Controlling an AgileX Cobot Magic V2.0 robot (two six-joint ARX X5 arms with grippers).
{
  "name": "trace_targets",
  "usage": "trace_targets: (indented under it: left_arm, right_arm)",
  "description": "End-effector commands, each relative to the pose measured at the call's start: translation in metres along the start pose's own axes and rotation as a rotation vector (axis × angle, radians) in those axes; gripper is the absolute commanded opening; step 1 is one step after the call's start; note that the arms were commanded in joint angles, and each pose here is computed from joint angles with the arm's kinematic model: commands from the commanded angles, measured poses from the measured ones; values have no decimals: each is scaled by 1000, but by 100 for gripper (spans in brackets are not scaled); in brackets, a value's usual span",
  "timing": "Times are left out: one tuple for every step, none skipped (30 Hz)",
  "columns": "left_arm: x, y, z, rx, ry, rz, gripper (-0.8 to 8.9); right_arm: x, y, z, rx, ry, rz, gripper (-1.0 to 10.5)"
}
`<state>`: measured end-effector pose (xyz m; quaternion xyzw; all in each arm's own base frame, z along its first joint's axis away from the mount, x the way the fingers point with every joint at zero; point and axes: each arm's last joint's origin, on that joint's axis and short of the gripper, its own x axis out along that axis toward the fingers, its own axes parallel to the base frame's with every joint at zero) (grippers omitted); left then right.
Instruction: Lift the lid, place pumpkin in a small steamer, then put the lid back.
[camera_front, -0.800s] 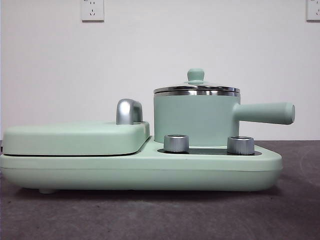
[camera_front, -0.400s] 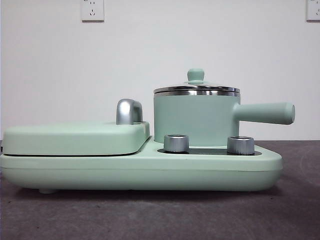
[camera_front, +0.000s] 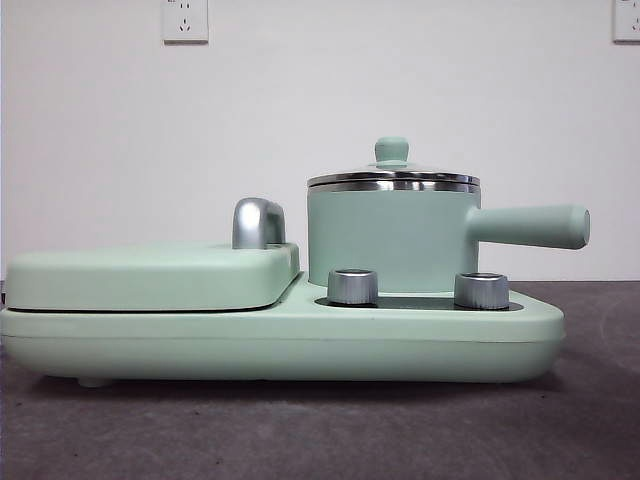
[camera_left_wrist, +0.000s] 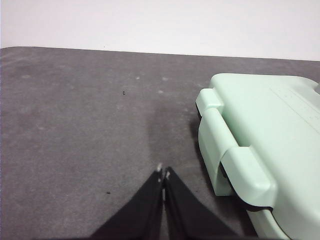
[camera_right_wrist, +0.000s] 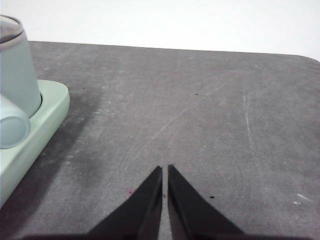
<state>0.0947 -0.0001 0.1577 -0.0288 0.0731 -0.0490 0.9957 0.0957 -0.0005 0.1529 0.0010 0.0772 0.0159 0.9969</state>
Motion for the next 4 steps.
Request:
trace_targets:
  left_arm:
    - [2,1,-7,3,25,6,6]
    - [2,1,-7,3,25,6,6]
    - [2,1,-7,3,25,6,6]
    - [2,1,-7,3,25,6,7]
  right_arm:
    - [0,0,-1,-1,-6,-2,15]
    - [0,0,-1,-1,-6,-2,15]
    - [0,0,-1,-1,-6,-2,15]
    - [0,0,-1,-1,-6,-2,15]
